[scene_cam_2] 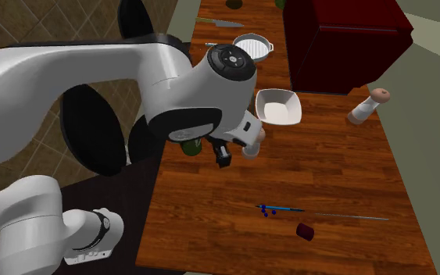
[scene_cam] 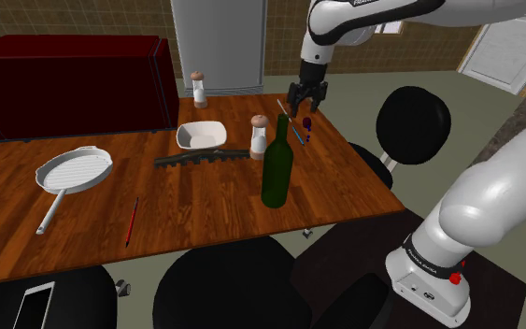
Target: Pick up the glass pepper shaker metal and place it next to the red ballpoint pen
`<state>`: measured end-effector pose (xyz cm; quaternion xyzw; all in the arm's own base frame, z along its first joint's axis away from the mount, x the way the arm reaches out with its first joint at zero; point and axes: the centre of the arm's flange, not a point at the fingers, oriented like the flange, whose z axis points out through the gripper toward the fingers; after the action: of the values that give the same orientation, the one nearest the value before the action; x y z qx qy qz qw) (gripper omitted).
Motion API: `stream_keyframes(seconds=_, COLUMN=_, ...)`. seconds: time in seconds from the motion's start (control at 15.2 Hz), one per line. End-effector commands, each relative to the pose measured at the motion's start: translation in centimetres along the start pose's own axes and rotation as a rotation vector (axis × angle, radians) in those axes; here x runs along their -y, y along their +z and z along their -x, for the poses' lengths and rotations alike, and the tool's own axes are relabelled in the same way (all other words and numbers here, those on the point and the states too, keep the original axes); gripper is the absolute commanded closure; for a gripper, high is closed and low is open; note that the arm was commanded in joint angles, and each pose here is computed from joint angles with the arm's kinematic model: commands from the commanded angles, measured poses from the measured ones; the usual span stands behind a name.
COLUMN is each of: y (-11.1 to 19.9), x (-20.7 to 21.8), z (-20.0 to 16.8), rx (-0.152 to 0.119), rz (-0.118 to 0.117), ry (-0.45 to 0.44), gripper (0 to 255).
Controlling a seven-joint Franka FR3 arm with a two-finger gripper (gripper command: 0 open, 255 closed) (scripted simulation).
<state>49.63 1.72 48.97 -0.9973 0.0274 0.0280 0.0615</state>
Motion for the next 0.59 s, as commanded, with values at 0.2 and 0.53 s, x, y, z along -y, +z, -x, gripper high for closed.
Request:
stream_keyframes(seconds=0.2, y=1.8, x=0.7, z=-6.1, rx=-0.011, rz=-0.019, ry=0.02, gripper=0)
stream_keyframes(seconds=0.53, y=3.4, x=1.5, z=-12.3, rx=-0.021, rz=-0.037, ry=0.039, gripper=0)
